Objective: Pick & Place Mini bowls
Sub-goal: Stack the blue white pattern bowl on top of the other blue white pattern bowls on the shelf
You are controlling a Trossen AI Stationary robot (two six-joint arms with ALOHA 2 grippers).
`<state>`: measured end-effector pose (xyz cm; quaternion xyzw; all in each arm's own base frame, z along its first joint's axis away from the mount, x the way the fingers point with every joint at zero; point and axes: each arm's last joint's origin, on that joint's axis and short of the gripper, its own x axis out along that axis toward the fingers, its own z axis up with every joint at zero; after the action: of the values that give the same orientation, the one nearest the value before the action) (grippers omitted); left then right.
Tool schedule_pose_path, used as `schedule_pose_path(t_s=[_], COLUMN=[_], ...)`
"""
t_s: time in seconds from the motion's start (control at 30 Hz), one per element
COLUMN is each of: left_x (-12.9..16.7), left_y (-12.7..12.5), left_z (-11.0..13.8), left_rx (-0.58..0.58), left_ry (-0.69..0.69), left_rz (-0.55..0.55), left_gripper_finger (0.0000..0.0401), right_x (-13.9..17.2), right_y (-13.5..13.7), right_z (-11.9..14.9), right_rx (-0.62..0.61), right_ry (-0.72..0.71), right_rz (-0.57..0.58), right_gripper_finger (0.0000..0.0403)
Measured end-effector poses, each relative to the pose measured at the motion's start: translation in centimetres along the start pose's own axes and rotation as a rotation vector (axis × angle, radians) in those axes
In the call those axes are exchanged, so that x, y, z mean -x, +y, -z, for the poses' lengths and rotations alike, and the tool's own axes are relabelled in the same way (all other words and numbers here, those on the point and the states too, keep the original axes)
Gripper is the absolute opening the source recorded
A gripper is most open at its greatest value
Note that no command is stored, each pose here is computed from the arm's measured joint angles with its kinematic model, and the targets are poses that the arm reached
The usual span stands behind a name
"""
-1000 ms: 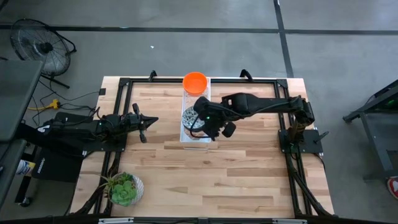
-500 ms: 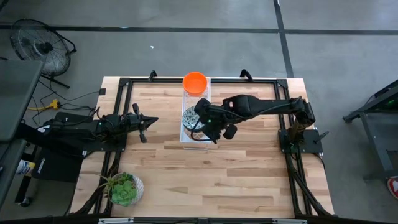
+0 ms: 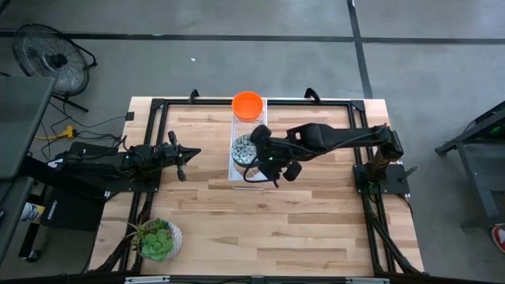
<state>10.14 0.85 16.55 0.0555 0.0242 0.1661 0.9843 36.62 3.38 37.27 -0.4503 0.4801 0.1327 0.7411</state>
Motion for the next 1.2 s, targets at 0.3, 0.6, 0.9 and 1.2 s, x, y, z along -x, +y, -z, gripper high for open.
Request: schedule_pose_path(t_s=[0.3,0.6,0.9,1.2], left_x=[0.0,0.0,0.0,0.0], left_y=[0.0,0.0,0.0,0.0], left_z=[0.0,0.0,0.0,0.0], left_rx=[0.0,0.0,0.0,0.0], left_ry=[0.0,0.0,0.0,0.0], left_rz=[-0.001,-0.001,-0.001,-0.001], left_gripper_finger=[0.0001,0.0001,0.0001,0.0001], right_x=[4.5,6.8,4.5,3.5], right_y=[-0.9,-1.0,0.2,3.3], right_z=[0.9,1.4,1.4,3.8], right_rx=[-0.307,-0.513,-0.598,-0.678], right_ry=[-0.208,-0.338,-0.352,-0.608], right_rz=[0.076,0.039,0.022,0.228], right_gripper_finger=[0.0076,0.0004,0.0001,0.0])
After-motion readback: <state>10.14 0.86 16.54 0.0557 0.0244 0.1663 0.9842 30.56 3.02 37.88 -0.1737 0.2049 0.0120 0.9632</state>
